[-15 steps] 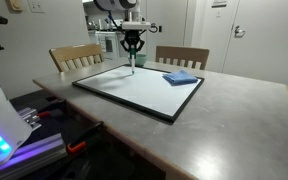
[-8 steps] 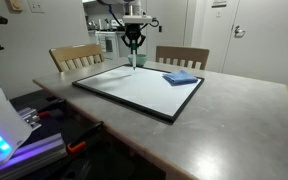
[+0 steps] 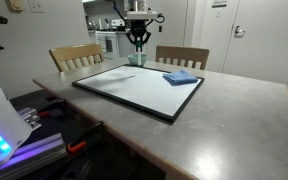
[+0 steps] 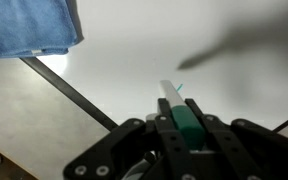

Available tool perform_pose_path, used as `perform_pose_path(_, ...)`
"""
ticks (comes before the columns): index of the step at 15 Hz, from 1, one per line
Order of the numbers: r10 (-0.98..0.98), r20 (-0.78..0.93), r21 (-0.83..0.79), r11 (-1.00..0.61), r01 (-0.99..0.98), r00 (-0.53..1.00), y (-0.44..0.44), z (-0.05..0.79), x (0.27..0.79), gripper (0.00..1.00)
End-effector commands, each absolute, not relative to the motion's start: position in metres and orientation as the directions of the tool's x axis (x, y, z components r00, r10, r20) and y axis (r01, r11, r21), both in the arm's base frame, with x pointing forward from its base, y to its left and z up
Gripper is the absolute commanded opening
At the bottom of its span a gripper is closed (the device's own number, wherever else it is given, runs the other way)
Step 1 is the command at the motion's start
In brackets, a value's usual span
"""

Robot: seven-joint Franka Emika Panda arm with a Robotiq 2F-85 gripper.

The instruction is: Take the marker out of the bowl and use it to write on the board

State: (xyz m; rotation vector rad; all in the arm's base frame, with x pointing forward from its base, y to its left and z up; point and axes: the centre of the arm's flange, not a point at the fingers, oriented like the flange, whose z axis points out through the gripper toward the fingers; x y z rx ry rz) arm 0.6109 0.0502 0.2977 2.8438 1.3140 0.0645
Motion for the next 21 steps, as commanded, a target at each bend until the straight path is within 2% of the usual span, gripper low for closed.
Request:
perform_pose_path(1,0.758,0.052,0.028,-0.652,0.758,0.65,0.03,0.289,0.616,0.05)
perform_pose_path(21,0.785,0.097,0.034,-0.616,0.787,0.611,0.044,0.26,0.638,0.05)
